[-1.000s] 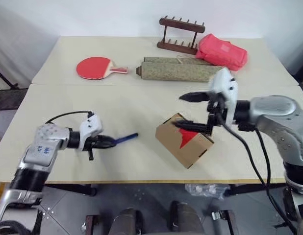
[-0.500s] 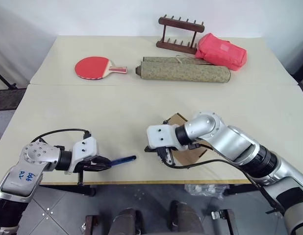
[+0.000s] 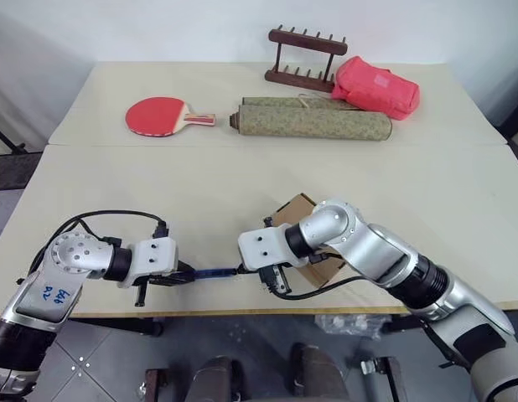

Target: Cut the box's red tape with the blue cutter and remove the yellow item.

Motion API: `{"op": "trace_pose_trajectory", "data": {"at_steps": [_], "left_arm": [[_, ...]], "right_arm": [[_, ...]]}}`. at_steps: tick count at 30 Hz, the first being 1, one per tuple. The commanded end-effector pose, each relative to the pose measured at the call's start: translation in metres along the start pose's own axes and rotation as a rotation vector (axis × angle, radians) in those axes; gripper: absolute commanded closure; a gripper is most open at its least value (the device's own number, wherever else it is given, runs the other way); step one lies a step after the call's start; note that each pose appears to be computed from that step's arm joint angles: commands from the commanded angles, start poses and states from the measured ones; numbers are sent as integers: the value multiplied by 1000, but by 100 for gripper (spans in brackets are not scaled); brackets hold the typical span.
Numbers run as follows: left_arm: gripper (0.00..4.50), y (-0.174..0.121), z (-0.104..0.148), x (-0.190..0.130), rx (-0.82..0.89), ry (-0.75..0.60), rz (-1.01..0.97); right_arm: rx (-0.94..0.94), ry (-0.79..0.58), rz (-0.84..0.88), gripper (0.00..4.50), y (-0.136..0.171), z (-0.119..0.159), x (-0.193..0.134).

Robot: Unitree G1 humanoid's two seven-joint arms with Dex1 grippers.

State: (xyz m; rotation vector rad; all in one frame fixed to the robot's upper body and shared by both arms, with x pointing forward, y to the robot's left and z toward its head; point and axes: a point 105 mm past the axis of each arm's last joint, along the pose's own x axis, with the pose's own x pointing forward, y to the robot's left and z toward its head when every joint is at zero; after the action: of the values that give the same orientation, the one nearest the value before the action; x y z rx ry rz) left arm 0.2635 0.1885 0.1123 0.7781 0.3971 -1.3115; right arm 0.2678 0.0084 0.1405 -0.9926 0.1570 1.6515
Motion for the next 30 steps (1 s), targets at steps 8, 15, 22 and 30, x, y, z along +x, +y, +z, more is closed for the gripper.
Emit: {"op": "trace_pose_trajectory", "data": {"at_steps": [8, 15, 22, 30], "left_arm": [[409, -6, 1, 11, -14, -13, -84], [409, -7, 6, 14, -24, -30, -96], [409, -15, 8, 17, -32, -35, -122], [409, -19, 7, 19, -49, -29, -127]], "right_arm": [[-62, -4, 34, 448, 1, -2, 19], [-79, -4, 52, 448, 4, -3, 26], [-84, -10, 37, 448, -1, -4, 37], [-121, -29, 0, 448, -14, 3, 30]]}}
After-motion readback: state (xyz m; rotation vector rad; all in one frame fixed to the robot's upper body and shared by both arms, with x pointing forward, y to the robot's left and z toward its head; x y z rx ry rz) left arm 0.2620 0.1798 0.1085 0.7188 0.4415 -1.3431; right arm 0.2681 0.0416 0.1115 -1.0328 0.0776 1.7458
